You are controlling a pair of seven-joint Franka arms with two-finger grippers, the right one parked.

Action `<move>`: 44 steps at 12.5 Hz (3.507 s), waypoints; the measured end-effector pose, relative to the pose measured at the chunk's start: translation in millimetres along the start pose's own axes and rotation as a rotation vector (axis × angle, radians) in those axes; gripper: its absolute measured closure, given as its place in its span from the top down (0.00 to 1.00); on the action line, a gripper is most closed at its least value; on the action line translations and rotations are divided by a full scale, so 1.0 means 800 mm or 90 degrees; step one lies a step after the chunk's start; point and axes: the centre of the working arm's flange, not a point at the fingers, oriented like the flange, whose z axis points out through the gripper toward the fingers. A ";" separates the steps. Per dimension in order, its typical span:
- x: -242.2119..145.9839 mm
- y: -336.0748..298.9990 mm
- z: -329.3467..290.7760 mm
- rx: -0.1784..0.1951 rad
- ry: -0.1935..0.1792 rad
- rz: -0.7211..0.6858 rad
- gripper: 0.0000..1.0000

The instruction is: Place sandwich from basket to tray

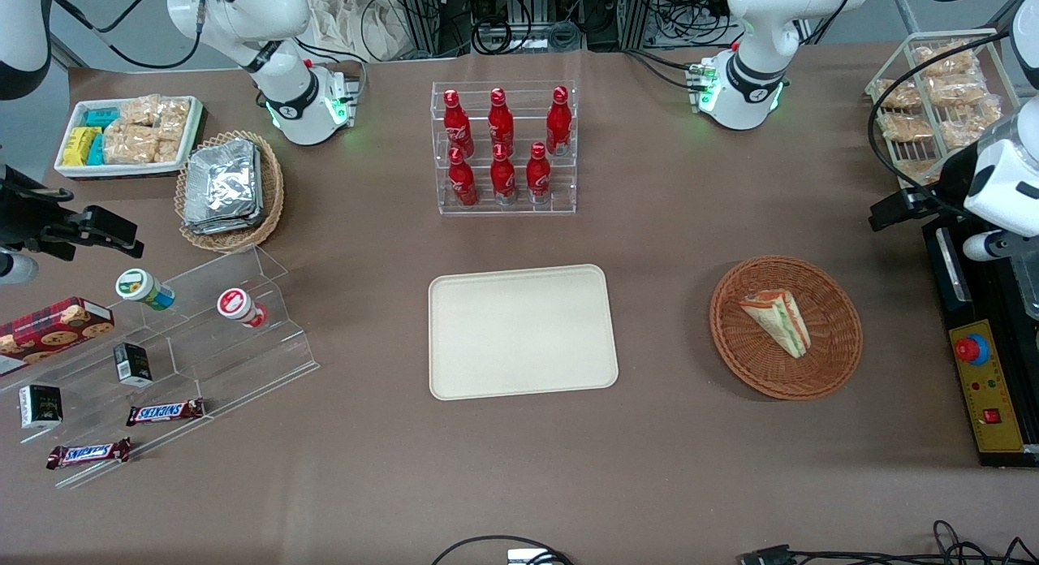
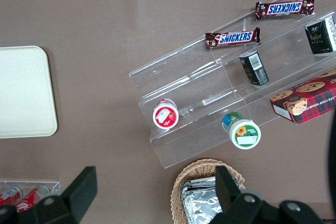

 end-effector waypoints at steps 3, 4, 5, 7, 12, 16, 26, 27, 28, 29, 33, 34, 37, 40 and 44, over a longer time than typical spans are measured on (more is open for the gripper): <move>0.000 0.000 -0.001 0.000 0.002 0.001 1.00; 0.000 0.000 -0.001 0.000 0.002 0.001 1.00; 0.000 0.000 -0.001 0.000 0.002 0.001 1.00; 0.000 0.000 -0.001 0.000 0.002 0.001 1.00; 0.027 0.003 0.034 0.000 -0.010 0.001 1.00; 0.091 -0.011 0.135 -0.005 -0.036 -0.022 1.00; 0.151 0.032 0.355 -0.031 -0.120 -0.276 1.00; 0.152 0.039 0.370 -0.029 -0.125 -0.280 1.00; 0.153 0.043 0.382 -0.028 -0.129 -0.282 1.00; 0.154 0.044 0.391 -0.028 -0.132 -0.284 1.00; 0.150 0.039 0.412 -0.021 -0.149 -0.290 1.00; 0.148 0.039 0.417 -0.019 -0.154 -0.291 1.00; 0.144 0.039 0.441 -0.017 -0.171 -0.295 1.00; 0.138 0.039 0.463 -0.018 -0.169 -0.298 0.88; 0.141 0.040 0.421 -0.029 -0.142 -0.296 0.41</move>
